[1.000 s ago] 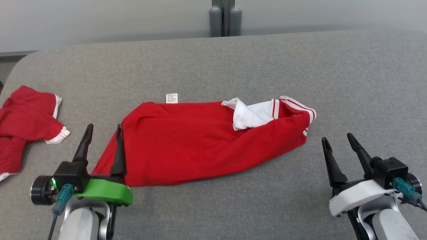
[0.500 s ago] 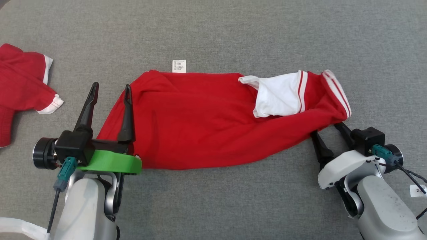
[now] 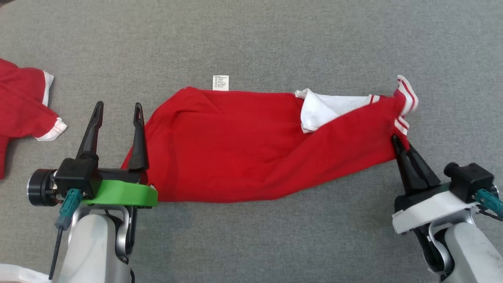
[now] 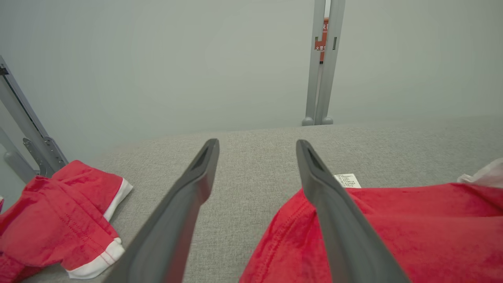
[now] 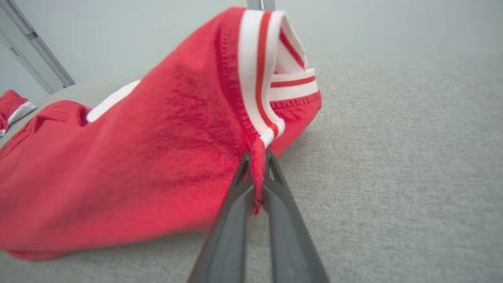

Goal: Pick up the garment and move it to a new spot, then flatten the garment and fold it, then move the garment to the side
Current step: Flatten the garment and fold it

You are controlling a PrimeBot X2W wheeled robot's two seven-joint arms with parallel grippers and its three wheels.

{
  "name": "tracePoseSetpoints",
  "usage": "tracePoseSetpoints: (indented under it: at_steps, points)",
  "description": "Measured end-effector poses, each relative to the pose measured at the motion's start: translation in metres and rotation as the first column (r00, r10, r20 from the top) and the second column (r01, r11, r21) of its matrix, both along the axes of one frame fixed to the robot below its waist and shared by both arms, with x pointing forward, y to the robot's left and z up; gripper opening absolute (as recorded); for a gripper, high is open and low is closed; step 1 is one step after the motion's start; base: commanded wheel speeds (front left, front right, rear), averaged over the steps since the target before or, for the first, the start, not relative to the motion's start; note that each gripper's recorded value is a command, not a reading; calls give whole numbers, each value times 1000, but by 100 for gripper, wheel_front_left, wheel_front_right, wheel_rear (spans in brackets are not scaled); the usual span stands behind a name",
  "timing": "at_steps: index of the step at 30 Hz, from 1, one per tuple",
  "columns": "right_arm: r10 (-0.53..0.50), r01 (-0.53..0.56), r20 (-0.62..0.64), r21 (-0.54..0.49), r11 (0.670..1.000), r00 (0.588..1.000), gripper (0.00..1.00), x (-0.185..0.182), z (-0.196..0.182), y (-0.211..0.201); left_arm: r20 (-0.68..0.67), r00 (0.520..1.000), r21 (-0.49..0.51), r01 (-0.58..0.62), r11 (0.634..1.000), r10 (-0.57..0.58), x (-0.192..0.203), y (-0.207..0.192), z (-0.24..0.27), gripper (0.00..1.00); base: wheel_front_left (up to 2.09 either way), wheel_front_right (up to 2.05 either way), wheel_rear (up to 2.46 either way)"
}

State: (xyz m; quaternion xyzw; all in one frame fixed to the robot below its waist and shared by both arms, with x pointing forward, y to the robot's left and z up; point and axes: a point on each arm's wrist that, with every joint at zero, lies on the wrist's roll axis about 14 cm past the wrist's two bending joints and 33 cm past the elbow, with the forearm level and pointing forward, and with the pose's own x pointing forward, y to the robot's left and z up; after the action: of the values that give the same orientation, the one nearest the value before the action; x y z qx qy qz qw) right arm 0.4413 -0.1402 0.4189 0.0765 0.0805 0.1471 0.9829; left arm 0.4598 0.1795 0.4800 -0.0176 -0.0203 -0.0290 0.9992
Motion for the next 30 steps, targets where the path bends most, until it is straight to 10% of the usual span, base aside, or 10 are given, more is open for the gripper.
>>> tracePoseSetpoints:
  at_steps: [12, 30]
  points:
    - [-59, 63, 212, -13, 998, 976, 0, -2, 93, -20, 17, 1000, 0, 19, 1000, -19, 3, -9, 5, 100, 0, 0, 0]
    - [157, -160, 85, 34, 987, 984, 0, 74, 42, 67, 4, 1000, 3, 17, 1000, -17, 16, -5, -3, 100, 0, 0, 0]
